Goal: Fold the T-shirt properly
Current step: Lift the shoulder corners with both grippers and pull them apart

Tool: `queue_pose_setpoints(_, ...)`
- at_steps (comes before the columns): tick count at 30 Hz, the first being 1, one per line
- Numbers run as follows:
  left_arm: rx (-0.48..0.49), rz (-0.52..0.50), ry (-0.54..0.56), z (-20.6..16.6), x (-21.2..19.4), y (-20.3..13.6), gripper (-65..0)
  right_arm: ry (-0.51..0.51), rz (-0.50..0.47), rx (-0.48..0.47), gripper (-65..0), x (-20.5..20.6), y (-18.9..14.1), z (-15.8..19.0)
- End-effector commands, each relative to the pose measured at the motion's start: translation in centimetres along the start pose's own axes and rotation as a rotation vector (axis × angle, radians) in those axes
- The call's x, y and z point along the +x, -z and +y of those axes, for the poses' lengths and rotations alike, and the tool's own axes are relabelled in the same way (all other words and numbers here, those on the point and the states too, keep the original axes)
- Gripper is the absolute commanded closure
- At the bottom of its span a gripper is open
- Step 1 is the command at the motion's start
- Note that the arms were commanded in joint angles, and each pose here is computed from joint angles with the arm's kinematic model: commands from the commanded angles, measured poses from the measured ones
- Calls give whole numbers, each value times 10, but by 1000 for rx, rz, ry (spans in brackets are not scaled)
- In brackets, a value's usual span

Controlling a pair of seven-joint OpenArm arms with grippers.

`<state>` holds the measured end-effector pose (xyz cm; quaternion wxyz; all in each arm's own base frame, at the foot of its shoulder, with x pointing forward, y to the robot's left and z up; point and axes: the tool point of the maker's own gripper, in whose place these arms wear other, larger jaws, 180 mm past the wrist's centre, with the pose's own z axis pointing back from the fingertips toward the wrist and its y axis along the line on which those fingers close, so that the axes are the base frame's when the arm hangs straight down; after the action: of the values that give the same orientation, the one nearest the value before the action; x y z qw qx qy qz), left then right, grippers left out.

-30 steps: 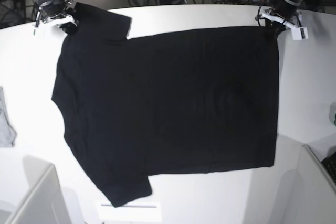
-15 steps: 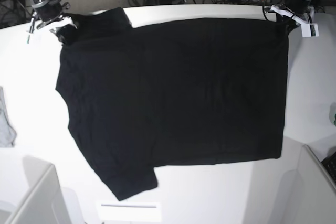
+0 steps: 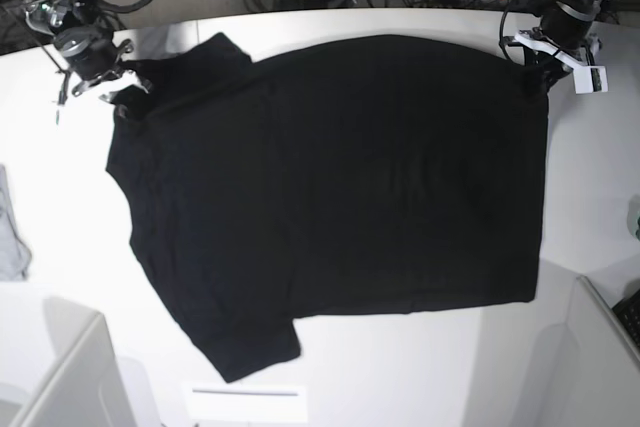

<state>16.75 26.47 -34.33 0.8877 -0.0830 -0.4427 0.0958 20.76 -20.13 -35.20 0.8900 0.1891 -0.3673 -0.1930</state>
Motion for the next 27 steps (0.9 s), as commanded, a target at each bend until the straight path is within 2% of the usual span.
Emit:
queue_pose_setpoints(1,-8,-34,13,-1,10,-3,0,-16,-39,20,0,13,-1,5)
queue_pose_setpoints(5,-19,-63,10,-5,20,3,0,-16,-53,31,0,20,3,8)
queue_pose_setpoints(7,-16,-46,-6,-6,18,6,0,-8,-55,31,0,23,8,7)
queue_pose_setpoints(14,18,-44,-34,3,31,15,0,-68,-42,-44,0,33,20,-1)
queue_pose_setpoints(17,12,-48,-30,1,37,19,0,-82,-59,-47,0,42,23,1)
queue_pose_setpoints(22,9,-66,-35,-1,46,24,0,-65,-71,-33,0,52,33,3)
queue_pose_setpoints(27,57,-81,-86,8,50,25,0,-30,-57,-27,0,54,46,-1)
